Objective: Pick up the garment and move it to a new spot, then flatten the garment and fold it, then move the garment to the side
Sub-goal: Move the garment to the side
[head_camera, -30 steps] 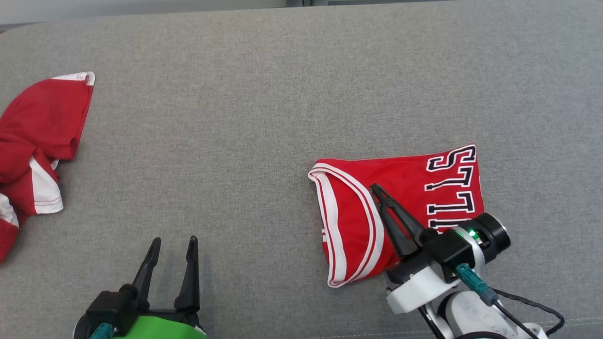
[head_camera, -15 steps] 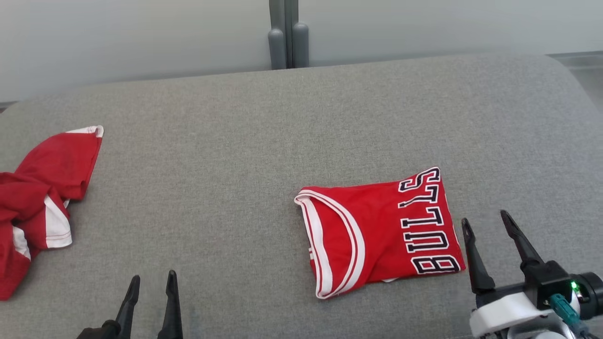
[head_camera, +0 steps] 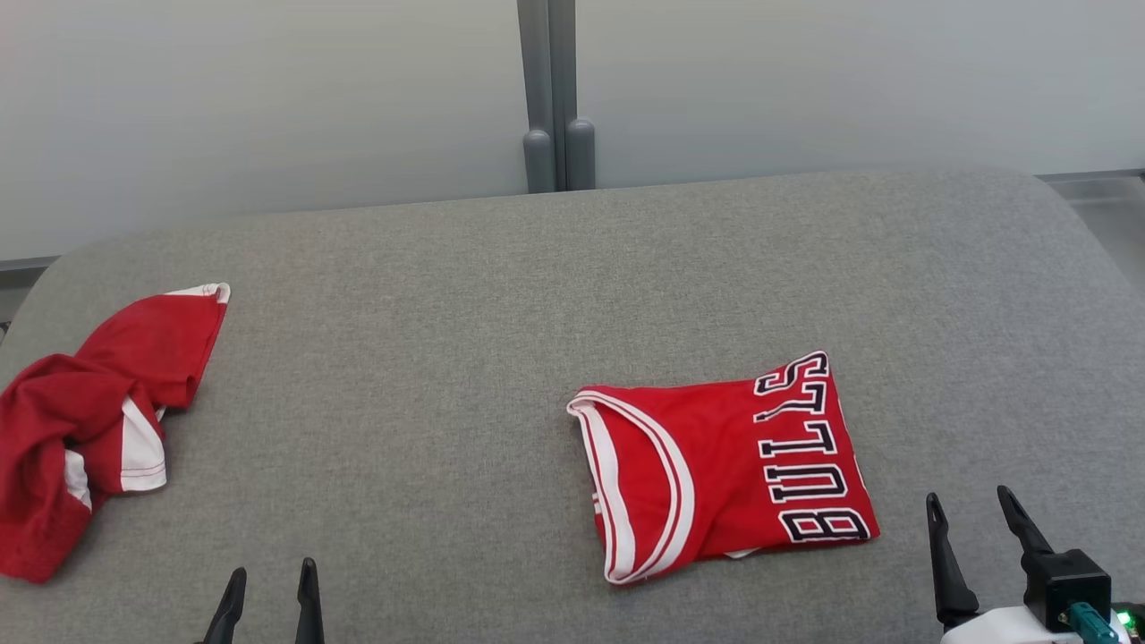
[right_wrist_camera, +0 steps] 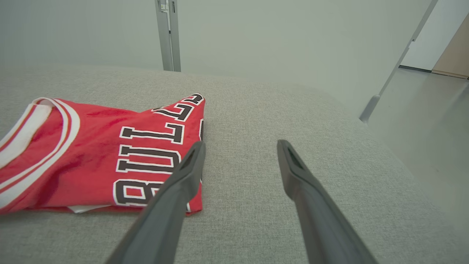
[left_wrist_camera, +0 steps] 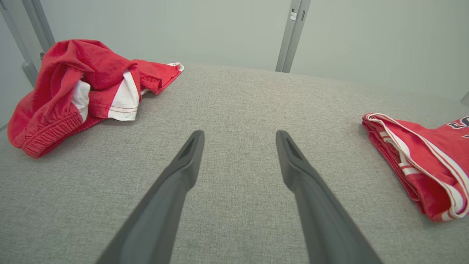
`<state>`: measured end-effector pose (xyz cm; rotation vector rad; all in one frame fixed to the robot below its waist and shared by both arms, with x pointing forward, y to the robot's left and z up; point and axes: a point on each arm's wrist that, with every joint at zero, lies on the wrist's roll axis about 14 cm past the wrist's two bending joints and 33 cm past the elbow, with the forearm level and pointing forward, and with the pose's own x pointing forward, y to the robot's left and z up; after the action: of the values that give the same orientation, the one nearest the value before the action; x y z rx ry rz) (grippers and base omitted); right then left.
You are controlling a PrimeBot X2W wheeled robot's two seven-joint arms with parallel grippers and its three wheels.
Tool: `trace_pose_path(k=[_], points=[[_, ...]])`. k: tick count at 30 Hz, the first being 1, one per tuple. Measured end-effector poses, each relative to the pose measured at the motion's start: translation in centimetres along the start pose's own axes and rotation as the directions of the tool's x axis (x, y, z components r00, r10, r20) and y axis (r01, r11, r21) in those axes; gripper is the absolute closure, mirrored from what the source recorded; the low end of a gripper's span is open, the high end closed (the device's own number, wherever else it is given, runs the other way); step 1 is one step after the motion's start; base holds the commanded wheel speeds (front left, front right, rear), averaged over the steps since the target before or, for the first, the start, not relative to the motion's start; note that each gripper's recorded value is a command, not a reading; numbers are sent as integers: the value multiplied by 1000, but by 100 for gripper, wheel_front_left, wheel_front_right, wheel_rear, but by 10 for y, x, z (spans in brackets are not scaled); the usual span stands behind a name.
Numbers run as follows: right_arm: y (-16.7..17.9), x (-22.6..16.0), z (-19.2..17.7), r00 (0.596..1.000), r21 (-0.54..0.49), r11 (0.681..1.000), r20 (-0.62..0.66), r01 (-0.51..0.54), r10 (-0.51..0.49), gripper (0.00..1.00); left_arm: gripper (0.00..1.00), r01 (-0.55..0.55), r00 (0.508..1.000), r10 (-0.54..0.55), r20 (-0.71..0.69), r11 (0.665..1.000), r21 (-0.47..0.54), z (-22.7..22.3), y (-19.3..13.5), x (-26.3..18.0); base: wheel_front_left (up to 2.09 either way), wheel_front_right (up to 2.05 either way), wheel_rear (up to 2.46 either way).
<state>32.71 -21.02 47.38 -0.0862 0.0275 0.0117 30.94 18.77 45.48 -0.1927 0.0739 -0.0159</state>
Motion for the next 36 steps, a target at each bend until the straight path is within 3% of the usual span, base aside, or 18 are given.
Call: trace_pose_path(k=[17, 21, 25, 29, 36], points=[[13, 4, -2, 999, 7, 999, -6, -38, 38, 0, 0, 10, 1000, -10, 28, 1000, 6, 8, -4, -3, 0, 0, 0], [26, 15, 9, 997, 68, 995, 30, -70, 68, 0, 0, 23, 999, -23, 30, 1000, 5, 9, -8, -1, 0, 0, 0], [31, 28, -17, 988, 129, 986, -99, -103, 116, 0, 0, 30, 999, -30, 25, 1000, 2, 8, -11, 0, 0, 0, 0], [34, 65, -5, 964, 179, 974, -202, -136, 171, 0, 0, 41, 999, -41, 9, 999, -7, 4, -16, 4, 0, 0, 0], [32, 100, -30, 881, 179, 971, -420, -156, 219, 0, 0, 77, 997, -77, -18, 997, -21, -4, -29, 22, 0, 0, 0]])
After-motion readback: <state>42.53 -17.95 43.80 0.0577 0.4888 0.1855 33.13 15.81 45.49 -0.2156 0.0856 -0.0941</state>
